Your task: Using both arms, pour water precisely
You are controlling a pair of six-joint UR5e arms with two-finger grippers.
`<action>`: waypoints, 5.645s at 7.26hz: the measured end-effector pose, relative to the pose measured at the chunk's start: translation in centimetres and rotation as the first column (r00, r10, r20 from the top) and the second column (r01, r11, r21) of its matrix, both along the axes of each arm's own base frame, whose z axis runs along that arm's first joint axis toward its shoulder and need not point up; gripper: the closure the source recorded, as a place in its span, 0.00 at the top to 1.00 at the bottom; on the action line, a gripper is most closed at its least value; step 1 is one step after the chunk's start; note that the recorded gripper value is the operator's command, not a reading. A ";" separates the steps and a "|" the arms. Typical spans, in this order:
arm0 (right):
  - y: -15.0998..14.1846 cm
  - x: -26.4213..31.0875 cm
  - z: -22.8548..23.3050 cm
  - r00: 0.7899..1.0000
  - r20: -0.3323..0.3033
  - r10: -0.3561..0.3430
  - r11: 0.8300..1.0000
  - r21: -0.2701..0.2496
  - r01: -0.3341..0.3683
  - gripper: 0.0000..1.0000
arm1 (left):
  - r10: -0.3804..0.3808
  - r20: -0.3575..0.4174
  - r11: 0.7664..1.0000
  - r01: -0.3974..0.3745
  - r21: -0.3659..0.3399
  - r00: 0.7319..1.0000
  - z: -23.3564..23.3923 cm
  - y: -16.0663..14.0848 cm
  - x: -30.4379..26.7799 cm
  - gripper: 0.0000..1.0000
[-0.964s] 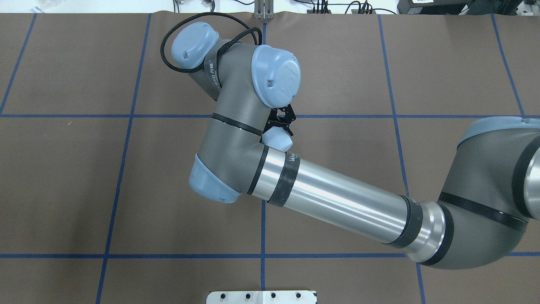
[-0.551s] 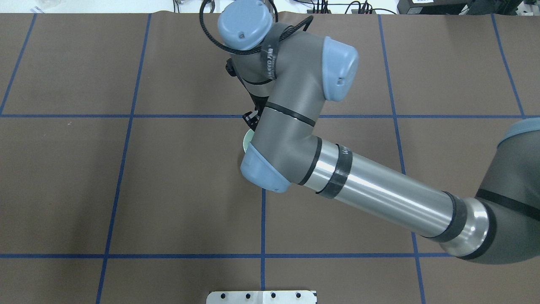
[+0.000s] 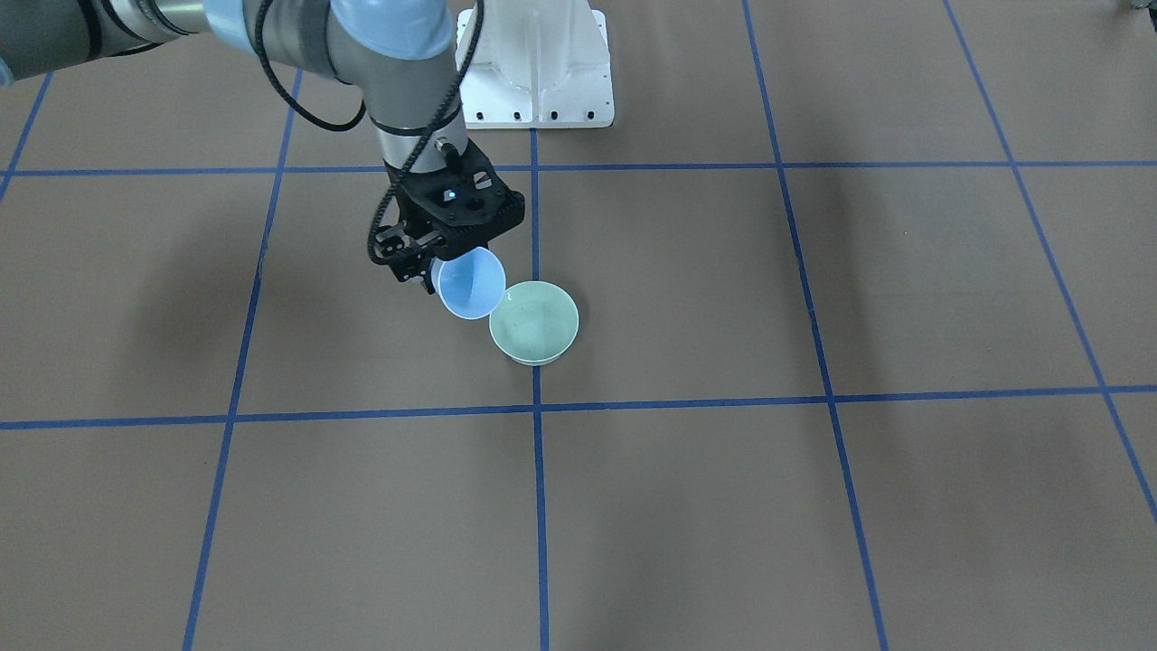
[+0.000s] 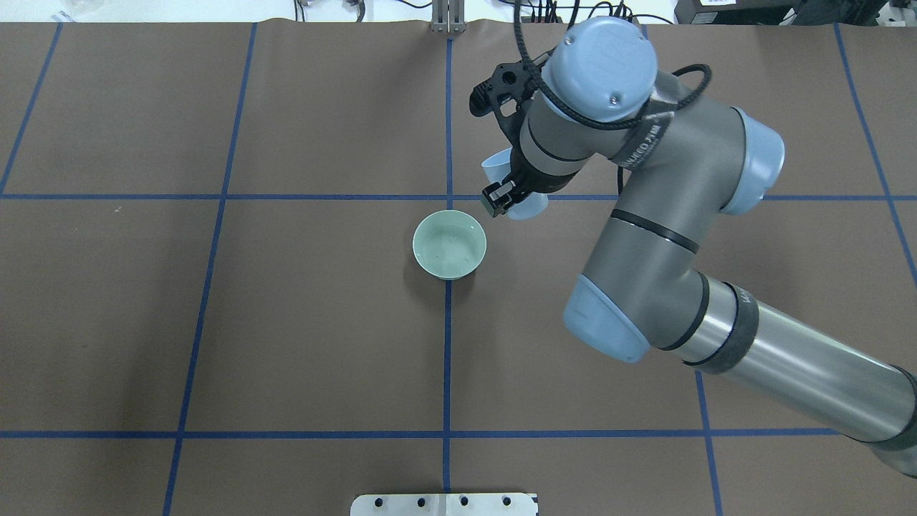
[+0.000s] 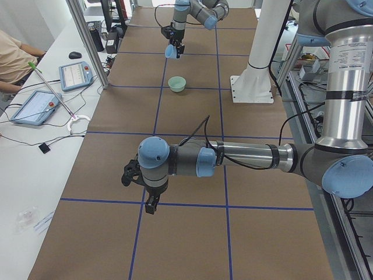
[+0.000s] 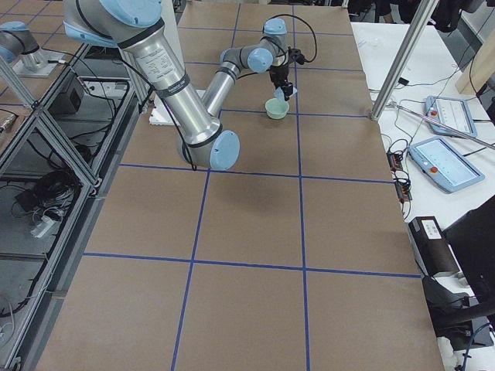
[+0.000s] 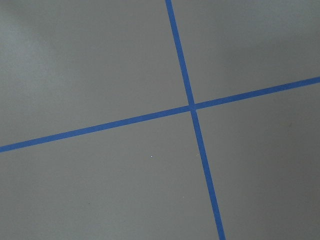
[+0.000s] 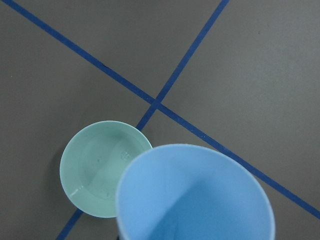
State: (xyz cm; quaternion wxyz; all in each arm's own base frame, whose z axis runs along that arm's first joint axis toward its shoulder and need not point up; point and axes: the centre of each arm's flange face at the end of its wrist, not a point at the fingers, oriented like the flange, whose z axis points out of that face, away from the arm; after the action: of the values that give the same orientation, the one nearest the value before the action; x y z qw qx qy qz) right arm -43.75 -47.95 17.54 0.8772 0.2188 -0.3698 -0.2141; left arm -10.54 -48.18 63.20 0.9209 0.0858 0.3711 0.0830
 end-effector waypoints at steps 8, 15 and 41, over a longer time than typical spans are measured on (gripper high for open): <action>5.8 13.0 25.5 0.904 0.165 0.394 0.910 0.064 -0.409 0.00 | 0.008 0.000 1.000 -0.008 0.000 1.000 0.3 0.1 0.3 1.00; 7.1 19.0 45.5 0.738 0.295 0.606 0.736 0.143 -0.662 0.32 | 0.010 0.000 1.000 -0.010 0.000 1.000 0.4 0.2 0.4 1.00; -5.0 38.9 42.7 0.920 0.134 0.368 0.928 -0.111 -0.355 0.99 | -0.132 -0.186 0.990 0.122 -0.065 0.974 -17.0 -3.6 9.5 1.00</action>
State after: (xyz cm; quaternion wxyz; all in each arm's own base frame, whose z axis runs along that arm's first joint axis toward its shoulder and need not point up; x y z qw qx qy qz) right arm -4.88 -52.96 60.28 0.8794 0.2616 -0.3975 -0.0150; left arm -1.01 -51.77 46.22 0.8867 0.0924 0.4530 0.0054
